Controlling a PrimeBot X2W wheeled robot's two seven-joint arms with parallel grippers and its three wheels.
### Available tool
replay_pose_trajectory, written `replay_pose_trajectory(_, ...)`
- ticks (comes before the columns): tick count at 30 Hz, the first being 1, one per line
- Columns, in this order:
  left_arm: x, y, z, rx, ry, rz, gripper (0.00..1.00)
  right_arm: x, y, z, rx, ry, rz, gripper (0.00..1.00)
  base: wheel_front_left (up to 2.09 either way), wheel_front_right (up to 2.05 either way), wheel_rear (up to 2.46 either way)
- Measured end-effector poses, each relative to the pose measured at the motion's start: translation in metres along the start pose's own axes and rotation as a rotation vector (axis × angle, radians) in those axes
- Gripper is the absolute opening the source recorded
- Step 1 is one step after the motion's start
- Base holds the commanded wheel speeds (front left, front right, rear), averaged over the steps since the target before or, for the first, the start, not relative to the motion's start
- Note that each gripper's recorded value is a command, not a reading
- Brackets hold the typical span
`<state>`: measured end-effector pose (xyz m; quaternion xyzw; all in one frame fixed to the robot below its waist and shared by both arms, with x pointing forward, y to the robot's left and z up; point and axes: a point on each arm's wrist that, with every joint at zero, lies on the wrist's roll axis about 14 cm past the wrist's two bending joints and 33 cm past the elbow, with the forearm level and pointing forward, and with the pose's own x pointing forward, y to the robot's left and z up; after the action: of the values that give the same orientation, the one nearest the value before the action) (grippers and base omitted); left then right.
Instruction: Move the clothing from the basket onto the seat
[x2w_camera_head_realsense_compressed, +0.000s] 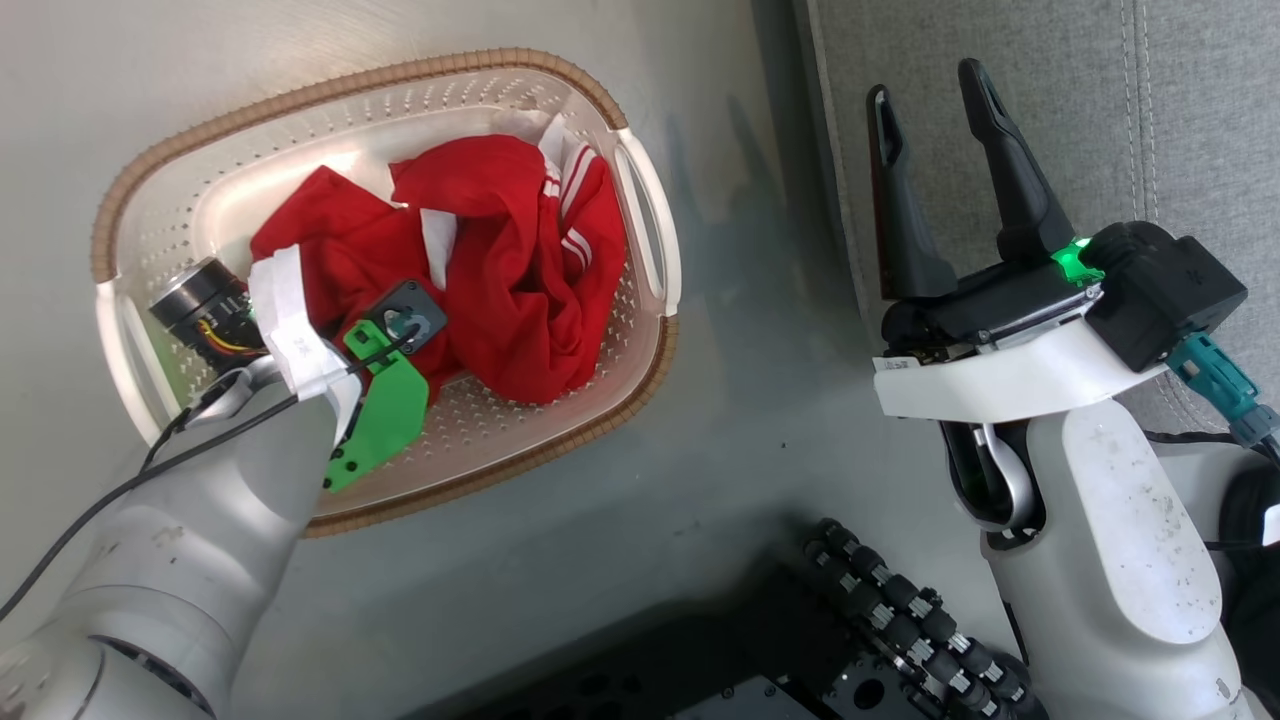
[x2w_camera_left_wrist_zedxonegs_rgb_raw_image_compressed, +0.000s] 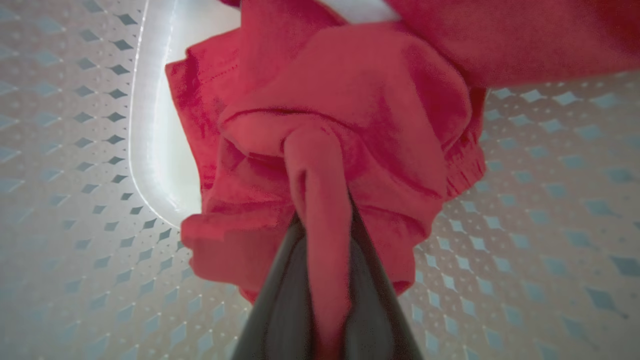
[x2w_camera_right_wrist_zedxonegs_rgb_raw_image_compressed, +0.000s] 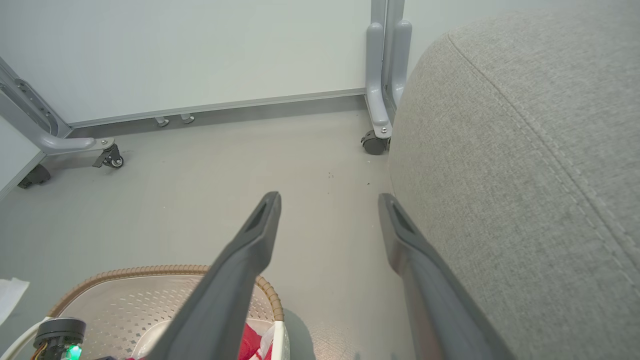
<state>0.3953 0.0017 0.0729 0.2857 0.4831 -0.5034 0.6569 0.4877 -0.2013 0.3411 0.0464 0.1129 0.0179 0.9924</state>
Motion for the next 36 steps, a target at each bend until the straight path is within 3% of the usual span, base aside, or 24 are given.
replay_pose_trajectory(14,-0.055,0.001,0.054,-0.077,-0.297,0.086,0.00,-0.008,0.011,0.034,-0.033,-0.072,0.022,1.00,0.00,0.00,0.00)
replay_pose_trajectory(26,-0.135,0.023,0.103,-0.255,-0.560,0.257,0.00,-0.028,0.024,0.066,-0.036,-0.119,0.036,1.00,0.00,0.00,0.00)
replay_pose_trajectory(36,-0.229,0.046,0.126,-0.446,-0.838,0.447,0.00,-0.047,0.042,0.101,-0.034,-0.173,0.072,1.00,0.00,0.00,0.00)
